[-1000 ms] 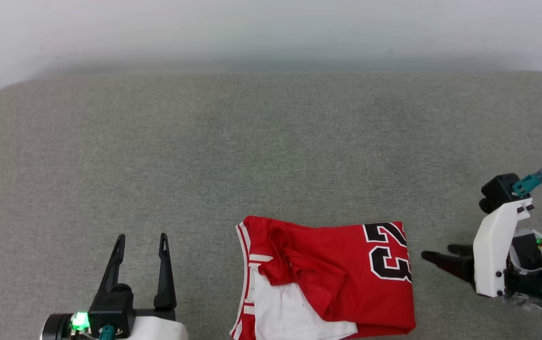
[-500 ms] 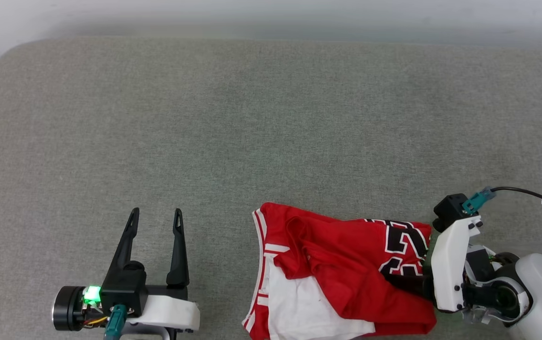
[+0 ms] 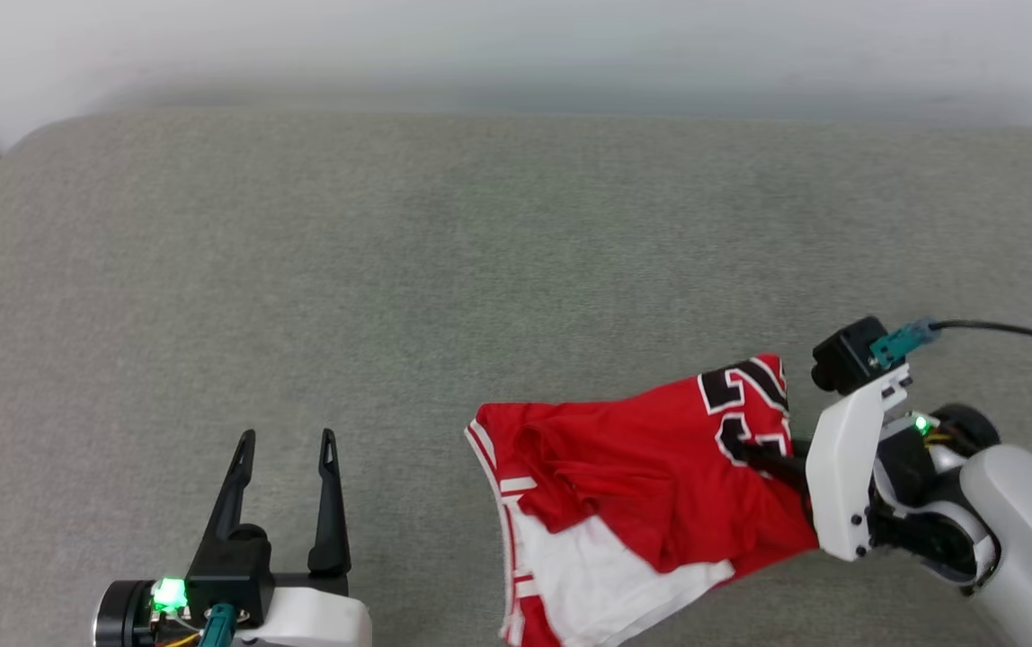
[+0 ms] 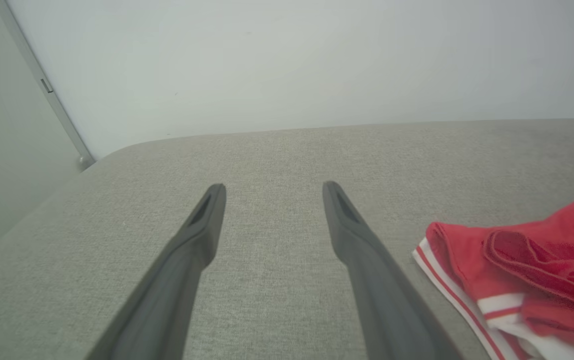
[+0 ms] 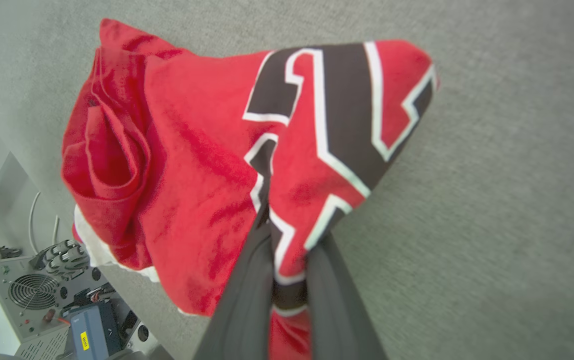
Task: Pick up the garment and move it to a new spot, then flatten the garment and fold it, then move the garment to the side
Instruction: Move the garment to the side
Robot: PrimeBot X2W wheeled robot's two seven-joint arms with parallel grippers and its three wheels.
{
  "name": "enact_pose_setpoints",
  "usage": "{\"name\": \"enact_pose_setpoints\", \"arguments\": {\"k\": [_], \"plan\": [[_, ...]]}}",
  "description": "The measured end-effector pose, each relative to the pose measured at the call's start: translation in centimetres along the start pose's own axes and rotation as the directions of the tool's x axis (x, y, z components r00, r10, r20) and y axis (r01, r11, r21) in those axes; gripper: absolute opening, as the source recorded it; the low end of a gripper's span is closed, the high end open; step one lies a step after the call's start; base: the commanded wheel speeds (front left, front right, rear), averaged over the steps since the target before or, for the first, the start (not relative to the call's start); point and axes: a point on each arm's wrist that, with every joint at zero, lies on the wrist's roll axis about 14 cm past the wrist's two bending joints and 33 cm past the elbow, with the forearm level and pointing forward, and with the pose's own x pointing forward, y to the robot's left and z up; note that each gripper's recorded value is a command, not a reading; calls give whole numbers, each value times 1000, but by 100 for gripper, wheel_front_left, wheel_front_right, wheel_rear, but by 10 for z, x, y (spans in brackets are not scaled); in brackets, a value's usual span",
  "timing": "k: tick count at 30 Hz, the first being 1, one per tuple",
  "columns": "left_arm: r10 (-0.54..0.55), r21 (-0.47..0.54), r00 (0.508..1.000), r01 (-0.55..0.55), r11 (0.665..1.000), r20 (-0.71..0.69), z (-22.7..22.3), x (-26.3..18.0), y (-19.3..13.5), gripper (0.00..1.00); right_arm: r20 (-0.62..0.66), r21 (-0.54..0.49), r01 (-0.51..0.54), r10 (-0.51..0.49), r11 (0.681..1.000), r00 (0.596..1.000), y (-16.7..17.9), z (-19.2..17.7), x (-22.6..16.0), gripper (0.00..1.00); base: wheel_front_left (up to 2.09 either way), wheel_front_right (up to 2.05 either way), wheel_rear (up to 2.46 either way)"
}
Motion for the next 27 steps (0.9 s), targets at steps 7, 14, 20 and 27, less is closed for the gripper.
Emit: {"name": "enact_pose_setpoints", "arguments": {"k": [7, 14, 20, 27], "plan": [[-46, -18, 999, 46, 999, 18, 5, 3, -17, 100, 144, -174, 127, -102, 976, 984, -18, 39, -57, 0, 0, 0, 0], [-140, -43, 990, 142, 989, 33, 7, 17, -51, 100, 193, -203, 315, -277, 927, 941, -63, 37, -123, 0, 0, 0, 0], [-227, -59, 973, 229, 972, 33, 2, 36, -81, 100, 165, -98, 497, -479, 862, 862, -130, 18, -171, 0, 0, 0, 0], [-274, -74, 962, 274, 959, 17, -14, 58, -98, 100, 27, -4, 704, -703, 710, 710, -219, -21, -214, 0, 0, 0, 0]]}}
